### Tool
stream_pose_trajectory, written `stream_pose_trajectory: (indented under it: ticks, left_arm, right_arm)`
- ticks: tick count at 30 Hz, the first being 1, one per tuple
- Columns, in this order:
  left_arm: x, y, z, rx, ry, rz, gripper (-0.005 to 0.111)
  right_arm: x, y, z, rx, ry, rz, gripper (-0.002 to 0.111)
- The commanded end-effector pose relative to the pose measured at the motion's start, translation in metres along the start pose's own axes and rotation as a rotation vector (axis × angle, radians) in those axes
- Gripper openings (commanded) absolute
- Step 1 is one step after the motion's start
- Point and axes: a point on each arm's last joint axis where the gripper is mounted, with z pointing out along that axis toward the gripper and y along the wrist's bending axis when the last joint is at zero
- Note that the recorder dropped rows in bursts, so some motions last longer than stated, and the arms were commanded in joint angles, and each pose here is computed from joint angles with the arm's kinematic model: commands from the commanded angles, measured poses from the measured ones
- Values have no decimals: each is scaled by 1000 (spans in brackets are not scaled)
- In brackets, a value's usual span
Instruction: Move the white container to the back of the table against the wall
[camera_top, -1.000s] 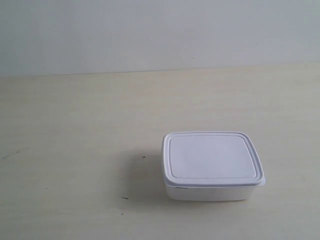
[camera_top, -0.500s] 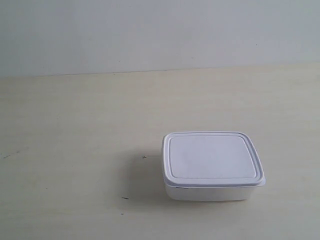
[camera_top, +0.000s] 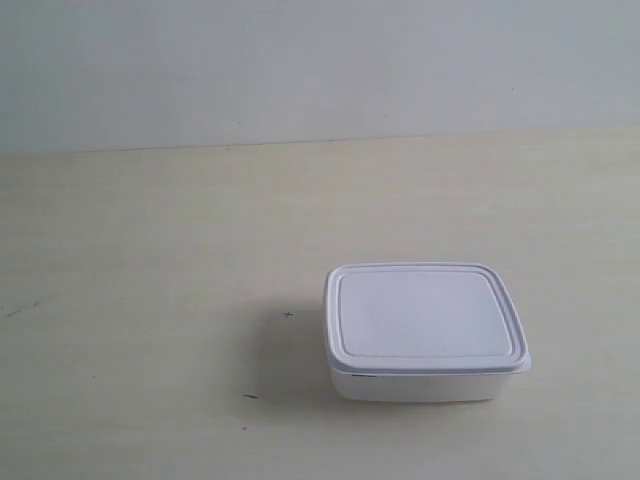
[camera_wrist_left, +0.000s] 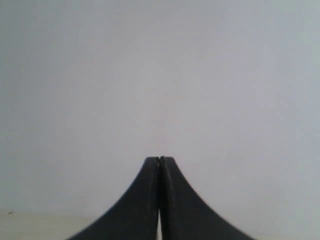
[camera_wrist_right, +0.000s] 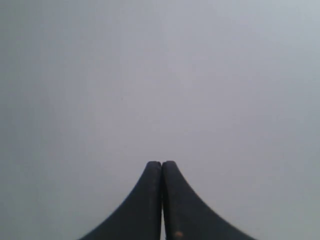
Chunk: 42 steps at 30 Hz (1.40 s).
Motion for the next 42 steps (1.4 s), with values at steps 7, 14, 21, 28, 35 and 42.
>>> stream_pose_trajectory:
  ticks: [7,14,21,28,35,42]
  left_arm:
    - [-25,-9,-4,147,-258,-318,0]
    - [-35,-13,-8,284,-316,-742,0]
    - [-46,-20,-16,441,-408,-801,0]
    - [-62,-32,-15,558,-417,-710,0]
    - [-73,-62,14,669,5,-503,0]
    - [-74,-84,46,788,331,-416,0]
  right_arm:
    - [-16,4,-3,-91,-175,454,0]
    - [-17,13,-4,-205,-153,543,0]
    - [-46,38,7,-260,-2,379,0]
    - [-66,50,31,-262,122,261,0]
    - [-68,59,54,-292,374,112,0]
    - [-60,68,70,-392,481,99,0]
